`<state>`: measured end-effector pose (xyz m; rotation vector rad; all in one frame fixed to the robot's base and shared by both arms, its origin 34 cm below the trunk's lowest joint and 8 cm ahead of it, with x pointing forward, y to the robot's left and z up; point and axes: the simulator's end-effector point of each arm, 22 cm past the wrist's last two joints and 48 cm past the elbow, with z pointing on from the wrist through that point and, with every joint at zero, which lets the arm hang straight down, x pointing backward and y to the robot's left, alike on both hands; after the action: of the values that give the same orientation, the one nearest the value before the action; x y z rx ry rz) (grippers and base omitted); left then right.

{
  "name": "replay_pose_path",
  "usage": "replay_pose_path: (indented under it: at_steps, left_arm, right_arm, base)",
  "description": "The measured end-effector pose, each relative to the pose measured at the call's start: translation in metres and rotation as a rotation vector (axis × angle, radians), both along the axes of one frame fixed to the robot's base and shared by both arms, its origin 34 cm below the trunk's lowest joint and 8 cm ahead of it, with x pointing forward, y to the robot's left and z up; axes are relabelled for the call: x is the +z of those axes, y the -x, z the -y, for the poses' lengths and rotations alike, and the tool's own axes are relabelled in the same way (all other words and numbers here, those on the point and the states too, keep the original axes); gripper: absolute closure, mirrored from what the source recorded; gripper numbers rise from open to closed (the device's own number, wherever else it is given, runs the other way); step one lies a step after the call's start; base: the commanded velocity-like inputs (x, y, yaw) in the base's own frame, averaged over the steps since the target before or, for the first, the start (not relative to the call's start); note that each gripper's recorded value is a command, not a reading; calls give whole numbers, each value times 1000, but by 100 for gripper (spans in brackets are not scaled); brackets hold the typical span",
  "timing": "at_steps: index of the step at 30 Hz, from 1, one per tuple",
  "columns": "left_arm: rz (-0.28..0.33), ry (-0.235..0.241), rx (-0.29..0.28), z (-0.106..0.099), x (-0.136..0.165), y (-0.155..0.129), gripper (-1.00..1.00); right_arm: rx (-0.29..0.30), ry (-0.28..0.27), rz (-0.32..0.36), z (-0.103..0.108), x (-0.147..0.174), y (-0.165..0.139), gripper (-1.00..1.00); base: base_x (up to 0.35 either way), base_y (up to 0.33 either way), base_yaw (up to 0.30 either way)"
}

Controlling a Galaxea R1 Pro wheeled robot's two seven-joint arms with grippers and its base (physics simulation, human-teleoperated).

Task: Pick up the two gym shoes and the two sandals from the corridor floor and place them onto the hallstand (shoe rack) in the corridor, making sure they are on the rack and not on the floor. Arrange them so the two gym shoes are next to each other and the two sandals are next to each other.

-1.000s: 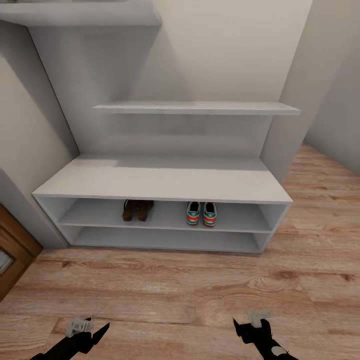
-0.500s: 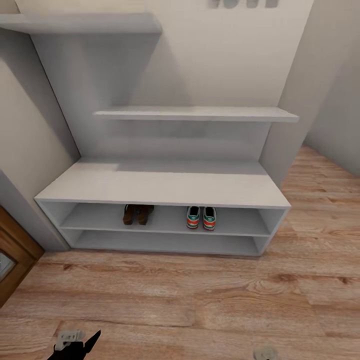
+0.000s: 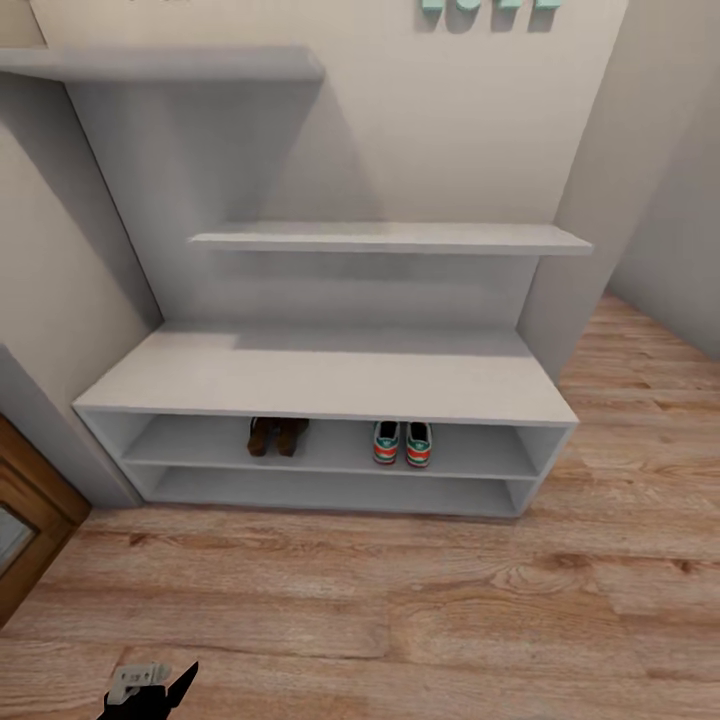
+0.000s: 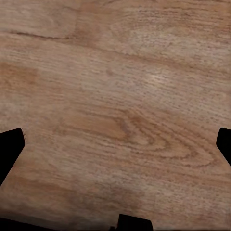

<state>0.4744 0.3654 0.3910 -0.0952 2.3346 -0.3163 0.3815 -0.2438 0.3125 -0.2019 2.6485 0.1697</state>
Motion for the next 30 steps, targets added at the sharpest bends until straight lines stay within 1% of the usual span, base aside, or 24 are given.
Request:
replay_pose_path:
  at_steps: [14, 28, 30]
  left_arm:
    - [0, 0, 2, 0, 2, 0, -100]
    - [1, -1, 5, -1, 31, -5, -100]
    - [1, -1, 5, -1, 31, -5, -100]
  right_arm:
    - [-3, 0, -3, 0, 2, 1, -100]
    - [-3, 1, -4, 0, 30, -3, -100]
    - [-3, 1, -5, 0, 30, -3, -100]
  base:
    - [0, 0, 0]
    - [0, 0, 0]
    - [0, 0, 0]
